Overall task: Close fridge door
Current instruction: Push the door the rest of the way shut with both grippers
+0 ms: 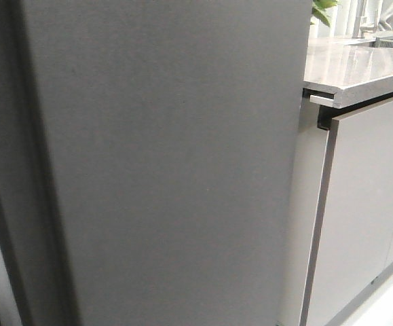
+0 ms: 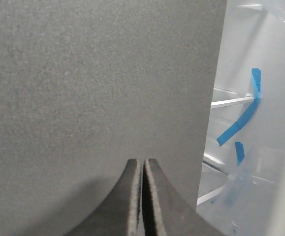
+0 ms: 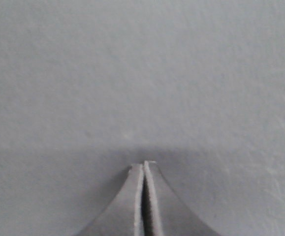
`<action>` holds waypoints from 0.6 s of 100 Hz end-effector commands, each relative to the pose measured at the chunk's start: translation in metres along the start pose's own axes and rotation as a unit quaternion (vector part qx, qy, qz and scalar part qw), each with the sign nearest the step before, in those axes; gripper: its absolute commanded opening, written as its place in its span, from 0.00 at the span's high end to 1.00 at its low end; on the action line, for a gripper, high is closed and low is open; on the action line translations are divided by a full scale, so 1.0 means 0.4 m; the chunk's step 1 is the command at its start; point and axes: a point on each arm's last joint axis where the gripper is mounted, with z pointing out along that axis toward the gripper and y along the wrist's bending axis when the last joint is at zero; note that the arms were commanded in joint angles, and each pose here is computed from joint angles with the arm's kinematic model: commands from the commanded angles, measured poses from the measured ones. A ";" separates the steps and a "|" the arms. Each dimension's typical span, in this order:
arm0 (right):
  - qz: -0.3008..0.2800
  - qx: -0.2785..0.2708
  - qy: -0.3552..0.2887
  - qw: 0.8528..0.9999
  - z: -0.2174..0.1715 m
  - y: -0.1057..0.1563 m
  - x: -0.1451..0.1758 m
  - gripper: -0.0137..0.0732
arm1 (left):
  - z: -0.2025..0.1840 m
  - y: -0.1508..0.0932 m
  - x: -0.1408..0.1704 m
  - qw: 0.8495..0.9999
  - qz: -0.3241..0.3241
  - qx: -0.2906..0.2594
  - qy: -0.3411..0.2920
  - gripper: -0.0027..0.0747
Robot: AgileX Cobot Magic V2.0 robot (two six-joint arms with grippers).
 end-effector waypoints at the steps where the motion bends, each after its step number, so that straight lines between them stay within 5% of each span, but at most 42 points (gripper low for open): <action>1: 0.003 -0.009 -0.063 0.998 0.006 0.008 -0.057 0.93 | 0.005 0.000 0.010 1.000 -0.003 0.003 -0.015 0.99; 60: 0.003 -0.011 -0.092 0.996 0.180 0.014 -0.105 0.93 | 0.005 0.000 0.010 1.000 -0.003 0.003 -0.015 0.99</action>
